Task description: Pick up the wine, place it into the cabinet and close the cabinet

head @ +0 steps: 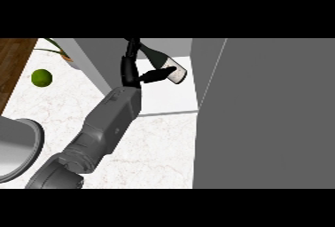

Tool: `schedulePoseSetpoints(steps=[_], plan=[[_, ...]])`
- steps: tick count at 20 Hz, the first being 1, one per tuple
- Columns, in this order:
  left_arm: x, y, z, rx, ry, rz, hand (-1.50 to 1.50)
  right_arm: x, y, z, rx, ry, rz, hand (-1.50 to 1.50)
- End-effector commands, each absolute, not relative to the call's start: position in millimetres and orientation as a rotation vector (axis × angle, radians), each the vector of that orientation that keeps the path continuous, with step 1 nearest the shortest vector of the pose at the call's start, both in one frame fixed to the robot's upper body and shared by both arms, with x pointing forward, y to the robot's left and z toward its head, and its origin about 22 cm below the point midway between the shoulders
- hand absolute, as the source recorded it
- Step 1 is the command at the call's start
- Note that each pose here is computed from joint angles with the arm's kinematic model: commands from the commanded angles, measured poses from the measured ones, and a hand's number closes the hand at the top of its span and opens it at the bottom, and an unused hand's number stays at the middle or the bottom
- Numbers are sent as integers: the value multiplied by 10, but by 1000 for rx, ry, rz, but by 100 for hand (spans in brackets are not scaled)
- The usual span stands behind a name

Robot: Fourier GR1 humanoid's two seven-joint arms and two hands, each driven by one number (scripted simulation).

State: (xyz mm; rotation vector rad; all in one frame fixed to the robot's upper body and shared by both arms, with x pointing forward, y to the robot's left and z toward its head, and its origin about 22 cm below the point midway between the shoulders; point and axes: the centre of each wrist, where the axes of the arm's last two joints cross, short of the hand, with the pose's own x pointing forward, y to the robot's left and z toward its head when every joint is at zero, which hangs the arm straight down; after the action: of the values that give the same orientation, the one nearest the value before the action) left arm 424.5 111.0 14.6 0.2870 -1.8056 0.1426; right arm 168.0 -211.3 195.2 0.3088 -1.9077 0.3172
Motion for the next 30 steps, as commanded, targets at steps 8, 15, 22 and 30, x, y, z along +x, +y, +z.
schedulePoseSetpoints(steps=[8,15,22,30], plan=[[4125,1270,-104,285,-1833,185,-150,1629,-2189,2048,314,-1935,341,-150],[4101,1286,-146,205,-1863,184,-150,1563,-2150,2004,331,-1936,330,-150],[4165,1167,-10,112,-1869,144,-150,1666,-2058,1918,323,-1920,312,-150],[4109,1221,-110,63,-1871,222,-150,1479,-2175,1940,332,-1917,308,-150]])
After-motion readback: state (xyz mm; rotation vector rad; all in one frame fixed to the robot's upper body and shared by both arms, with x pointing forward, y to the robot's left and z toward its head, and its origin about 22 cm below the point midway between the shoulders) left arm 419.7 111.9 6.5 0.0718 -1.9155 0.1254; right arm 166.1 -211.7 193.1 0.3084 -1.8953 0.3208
